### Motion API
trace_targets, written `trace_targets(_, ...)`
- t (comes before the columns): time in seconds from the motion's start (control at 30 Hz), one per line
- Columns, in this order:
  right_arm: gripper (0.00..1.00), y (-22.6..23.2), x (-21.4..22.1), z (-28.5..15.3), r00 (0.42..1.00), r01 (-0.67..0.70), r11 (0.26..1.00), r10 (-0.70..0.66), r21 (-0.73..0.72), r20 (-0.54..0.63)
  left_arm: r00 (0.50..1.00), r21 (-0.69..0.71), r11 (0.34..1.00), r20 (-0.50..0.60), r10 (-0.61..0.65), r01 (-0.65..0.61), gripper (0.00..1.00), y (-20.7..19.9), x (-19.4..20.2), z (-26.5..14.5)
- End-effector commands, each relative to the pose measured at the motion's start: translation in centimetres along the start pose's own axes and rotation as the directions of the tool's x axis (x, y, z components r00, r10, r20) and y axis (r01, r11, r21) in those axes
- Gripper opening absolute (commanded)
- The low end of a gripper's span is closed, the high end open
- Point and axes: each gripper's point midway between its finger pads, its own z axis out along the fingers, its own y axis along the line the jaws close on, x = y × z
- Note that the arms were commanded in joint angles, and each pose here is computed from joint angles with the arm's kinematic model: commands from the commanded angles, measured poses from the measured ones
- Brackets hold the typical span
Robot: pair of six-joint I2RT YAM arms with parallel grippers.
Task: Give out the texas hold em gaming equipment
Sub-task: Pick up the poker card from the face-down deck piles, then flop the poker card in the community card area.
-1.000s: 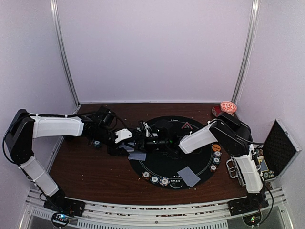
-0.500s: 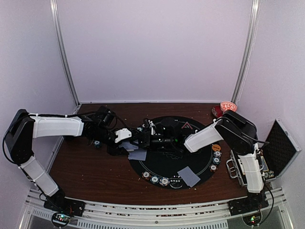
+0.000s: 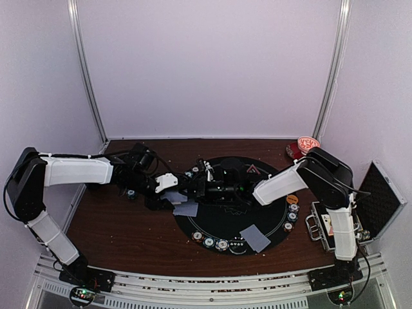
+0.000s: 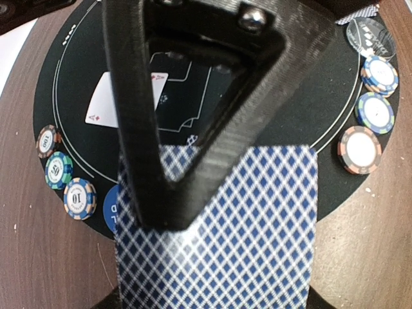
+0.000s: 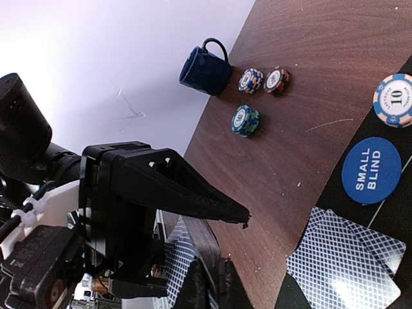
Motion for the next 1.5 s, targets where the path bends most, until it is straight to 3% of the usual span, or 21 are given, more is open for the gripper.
trace_targets(0.0,0.00,2.3,-0.6,-0.5,0.999,0.026,0.999,-0.026,-0.041,0.020,1.000,-0.010,1.000,0.025,0.018,-0.018,0.61,0.4,-0.8,-0.1)
trace_targets(0.37,0.00,2.5,-1.4,-2.1,0.998,0.040,0.999,-0.039,-0.024,0.046,1.000,-0.012,1.000,0.020,0.016,-0.016,0.61,0.4,-0.7,0.0)
trace_targets(0.8,0.00,1.3,-3.7,-7.5,0.989,0.072,0.995,-0.080,0.066,0.124,1.000,-0.010,1.000,0.022,0.017,-0.017,0.61,0.3,-0.8,0.0)
trace_targets(0.9,0.00,0.6,-4.4,-9.1,0.985,0.094,0.987,-0.112,0.130,0.135,1.000,-0.015,1.000,0.017,0.014,-0.013,0.61,0.4,-0.6,0.1)
trace_targets(0.97,0.00,-0.8,-5.5,-10.8,0.973,0.132,0.955,-0.176,0.265,0.147,1.000,-0.022,1.000,0.016,0.011,-0.010,0.61,0.6,-0.6,0.0)
trace_targets(1.03,0.00,-2.0,-6.9,-12.9,0.949,0.200,0.869,-0.287,0.453,0.133,1.000,-0.026,1.000,0.016,0.005,-0.004,0.61,0.8,-0.6,0.0)
trace_targets(1.2,0.00,-2.0,-9.7,-18.1,0.854,0.333,0.544,-0.521,0.770,-0.001,1.000,-0.036,0.999,0.013,-0.010,0.011,0.61,1.2,-0.6,0.1)
trace_targets(1.33,0.00,-2.5,-10.4,-21.2,0.790,0.371,0.235,-0.588,0.899,-0.172,1.000,-0.039,0.999,0.020,-0.020,0.021,0.61,1.5,-0.7,-0.1)
trace_targets(1.47,0.00,-3.8,-10.8,-22.9,0.747,0.369,-0.050,-0.578,0.928,-0.328,0.999,-0.042,0.999,0.021,-0.029,0.030,0.61,1.7,-0.6,-0.1)
